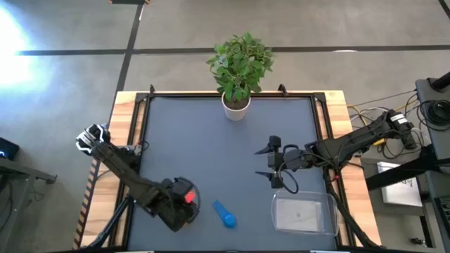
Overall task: Nest measuring cups in basket
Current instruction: Stack the blue measuring cup on top of the orange measuring cup
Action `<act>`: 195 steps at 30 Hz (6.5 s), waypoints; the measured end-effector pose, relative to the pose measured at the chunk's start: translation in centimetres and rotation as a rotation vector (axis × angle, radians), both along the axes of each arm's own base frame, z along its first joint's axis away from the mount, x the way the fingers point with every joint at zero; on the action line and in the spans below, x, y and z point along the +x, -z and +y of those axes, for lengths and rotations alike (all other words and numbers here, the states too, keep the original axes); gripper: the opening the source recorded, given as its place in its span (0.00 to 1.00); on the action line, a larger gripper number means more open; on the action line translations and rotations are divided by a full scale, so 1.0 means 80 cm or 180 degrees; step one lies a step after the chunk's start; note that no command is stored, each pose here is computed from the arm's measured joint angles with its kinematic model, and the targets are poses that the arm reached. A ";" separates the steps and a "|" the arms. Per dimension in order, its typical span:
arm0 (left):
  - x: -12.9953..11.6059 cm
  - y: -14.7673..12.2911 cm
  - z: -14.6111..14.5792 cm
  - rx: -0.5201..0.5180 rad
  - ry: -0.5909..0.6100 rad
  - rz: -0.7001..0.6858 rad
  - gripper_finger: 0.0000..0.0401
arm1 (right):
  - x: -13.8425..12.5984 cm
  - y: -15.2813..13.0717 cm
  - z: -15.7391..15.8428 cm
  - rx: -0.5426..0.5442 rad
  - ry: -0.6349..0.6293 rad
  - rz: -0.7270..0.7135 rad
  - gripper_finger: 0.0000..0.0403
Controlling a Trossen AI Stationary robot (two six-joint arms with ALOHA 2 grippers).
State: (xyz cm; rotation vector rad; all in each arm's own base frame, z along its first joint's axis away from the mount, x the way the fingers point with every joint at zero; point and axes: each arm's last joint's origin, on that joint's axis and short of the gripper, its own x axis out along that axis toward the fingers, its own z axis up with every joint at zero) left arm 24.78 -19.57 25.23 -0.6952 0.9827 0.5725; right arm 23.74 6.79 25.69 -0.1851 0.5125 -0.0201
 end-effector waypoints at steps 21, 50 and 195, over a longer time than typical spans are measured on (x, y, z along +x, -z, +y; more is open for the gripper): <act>0.066 0.126 0.076 -0.0667 0.0819 -0.0662 0.56 | 0.000 0.001 0.000 0.0019 0.0011 0.0012 0.81; 0.110 0.165 0.065 -0.0787 0.1462 -0.0534 0.04 | 0.000 0.001 0.000 -0.0035 -0.0017 0.0018 0.81; -0.034 -0.034 0.077 0.0882 0.1834 -0.0302 0.28 | 0.299 0.080 0.026 -0.2693 -0.0297 0.0318 0.02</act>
